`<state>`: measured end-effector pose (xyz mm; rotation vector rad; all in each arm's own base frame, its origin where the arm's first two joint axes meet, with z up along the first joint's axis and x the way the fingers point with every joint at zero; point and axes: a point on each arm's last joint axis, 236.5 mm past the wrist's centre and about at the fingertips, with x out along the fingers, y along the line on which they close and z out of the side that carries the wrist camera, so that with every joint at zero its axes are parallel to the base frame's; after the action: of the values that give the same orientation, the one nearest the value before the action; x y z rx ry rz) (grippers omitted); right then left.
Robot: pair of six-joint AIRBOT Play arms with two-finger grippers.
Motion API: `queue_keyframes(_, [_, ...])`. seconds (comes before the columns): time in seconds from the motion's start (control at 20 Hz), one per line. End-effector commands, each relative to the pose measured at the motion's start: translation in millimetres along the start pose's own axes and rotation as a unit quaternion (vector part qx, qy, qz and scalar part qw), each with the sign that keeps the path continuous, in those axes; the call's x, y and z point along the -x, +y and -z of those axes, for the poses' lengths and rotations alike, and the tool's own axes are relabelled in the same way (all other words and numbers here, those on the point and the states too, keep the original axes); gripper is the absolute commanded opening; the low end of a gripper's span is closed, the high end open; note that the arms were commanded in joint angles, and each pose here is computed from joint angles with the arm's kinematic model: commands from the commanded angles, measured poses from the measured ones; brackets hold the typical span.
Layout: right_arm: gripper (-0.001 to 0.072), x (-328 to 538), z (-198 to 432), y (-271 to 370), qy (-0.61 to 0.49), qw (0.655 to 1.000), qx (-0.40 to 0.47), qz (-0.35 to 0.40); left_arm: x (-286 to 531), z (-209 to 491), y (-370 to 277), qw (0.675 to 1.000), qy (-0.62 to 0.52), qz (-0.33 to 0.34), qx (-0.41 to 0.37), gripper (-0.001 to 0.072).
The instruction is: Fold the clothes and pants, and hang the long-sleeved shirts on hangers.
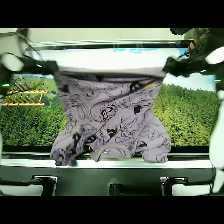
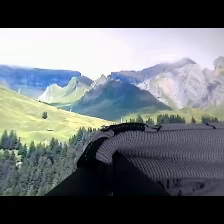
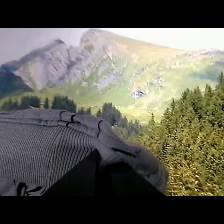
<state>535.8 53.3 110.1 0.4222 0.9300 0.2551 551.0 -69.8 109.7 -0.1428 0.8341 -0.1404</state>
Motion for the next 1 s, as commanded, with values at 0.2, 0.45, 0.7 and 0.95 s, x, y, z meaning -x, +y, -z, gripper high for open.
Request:
queue_keyframes(0.2, [0.0146, -122.3, 46.0, -22.4, 0.056, 0.997, -0.051, 0.0, -112.0, 87.0, -23.6, 0.992, 0.123, 0.032, 0.021, 0.0269])
queue_keyframes(0.45, [0.0362, -51.6, 80.5, -3.8, 0.152, 0.988, 0.037, 0.015, -39.3, 102.8, 2.1, 0.974, 0.225, 0.02, 0.03, 0.0401])
queue_keyframes(0.7, [0.039, 22.2, 140.0, -8.4, 0.184, 0.981, 0.02, 0.066, 57.2, 124.3, 23.4, 0.967, 0.237, -0.023, 0.09, 0.0401])
queue_keyframes(0.95, [0.048, 55.4, 282.2, 20.5, 0.268, 0.956, -0.118, -0.001, 122.9, 231.1, -18.0, 0.949, 0.275, 0.019, 0.151, 0.0401])
